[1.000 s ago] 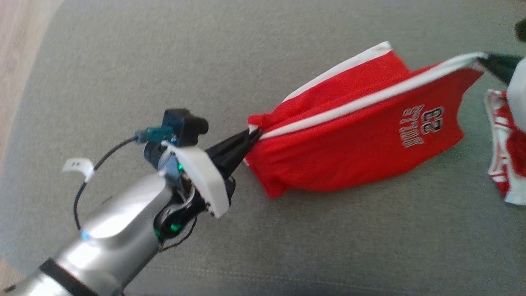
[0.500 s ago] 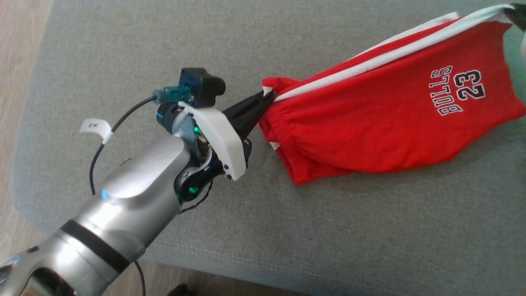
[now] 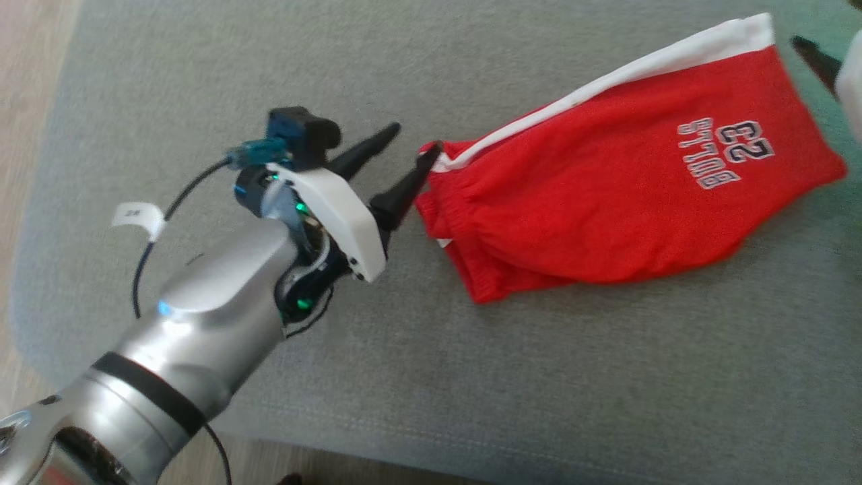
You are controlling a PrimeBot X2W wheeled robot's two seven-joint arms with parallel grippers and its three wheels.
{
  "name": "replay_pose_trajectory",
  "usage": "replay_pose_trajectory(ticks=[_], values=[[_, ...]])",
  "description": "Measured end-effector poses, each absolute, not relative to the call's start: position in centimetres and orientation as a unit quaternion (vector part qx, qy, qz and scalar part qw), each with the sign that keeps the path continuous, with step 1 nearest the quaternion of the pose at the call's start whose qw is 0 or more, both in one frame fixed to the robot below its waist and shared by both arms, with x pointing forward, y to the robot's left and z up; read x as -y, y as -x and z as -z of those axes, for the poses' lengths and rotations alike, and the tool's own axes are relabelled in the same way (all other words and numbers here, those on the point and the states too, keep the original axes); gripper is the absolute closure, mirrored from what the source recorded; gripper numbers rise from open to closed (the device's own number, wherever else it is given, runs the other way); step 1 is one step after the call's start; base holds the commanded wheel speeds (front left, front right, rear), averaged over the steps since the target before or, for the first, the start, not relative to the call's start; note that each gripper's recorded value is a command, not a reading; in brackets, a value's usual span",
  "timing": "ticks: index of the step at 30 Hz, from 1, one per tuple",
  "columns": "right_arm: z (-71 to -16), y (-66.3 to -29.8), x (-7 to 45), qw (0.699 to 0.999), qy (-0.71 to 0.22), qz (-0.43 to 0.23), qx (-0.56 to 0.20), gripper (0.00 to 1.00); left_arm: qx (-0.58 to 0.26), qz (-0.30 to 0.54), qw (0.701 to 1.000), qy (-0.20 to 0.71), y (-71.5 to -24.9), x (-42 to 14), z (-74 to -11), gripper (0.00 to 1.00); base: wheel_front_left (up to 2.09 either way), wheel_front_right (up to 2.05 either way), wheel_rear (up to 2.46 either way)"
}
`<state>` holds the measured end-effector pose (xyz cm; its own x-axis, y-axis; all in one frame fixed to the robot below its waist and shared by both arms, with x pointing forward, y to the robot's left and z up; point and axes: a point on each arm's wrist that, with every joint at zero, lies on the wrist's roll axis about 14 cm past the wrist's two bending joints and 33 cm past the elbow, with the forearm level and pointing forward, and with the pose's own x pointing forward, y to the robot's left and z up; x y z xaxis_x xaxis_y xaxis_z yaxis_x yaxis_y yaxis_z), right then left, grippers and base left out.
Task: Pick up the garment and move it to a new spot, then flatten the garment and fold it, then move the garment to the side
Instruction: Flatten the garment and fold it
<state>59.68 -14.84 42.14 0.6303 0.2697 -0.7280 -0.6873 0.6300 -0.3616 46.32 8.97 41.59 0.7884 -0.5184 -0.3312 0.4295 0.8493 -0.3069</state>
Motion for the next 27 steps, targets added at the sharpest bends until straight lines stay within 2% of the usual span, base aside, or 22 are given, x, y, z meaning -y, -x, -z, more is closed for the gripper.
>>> replay_pose_trajectory(ticks=[7,11,18,23,27], values=[[-46.8,-58.7,13.6,0.902,0.24,-0.285,-0.219,0.0,-0.121,0.214,0.96,0.135,-48.9,-10.2,-46.6,0.0,0.0,0.0,0.0],[-50.5,-57.9,14.8,0.929,0.211,-0.266,-0.148,0.0,-0.083,0.203,0.966,0.136,-48.9,-9.9,-49.1,0.0,0.0,0.0,0.0],[-53.6,-55.0,17.2,0.96,0.151,-0.224,-0.074,0.0,-0.009,0.169,0.971,0.167,-48.2,-10.3,-53.5,0.0,0.0,0.0,0.0],[-54.6,-52.2,19.1,0.971,0.141,-0.189,-0.041,0.0,0.027,0.139,0.974,0.178,-46.3,-10.5,-54.9,0.0,0.0,0.0,0.0],[-56.1,-49.7,20.3,0.983,0.097,-0.153,0.001,0.0,0.038,0.132,0.971,0.197,-44.5,-9.7,-54.9,0.0,0.0,0.0,0.0]])
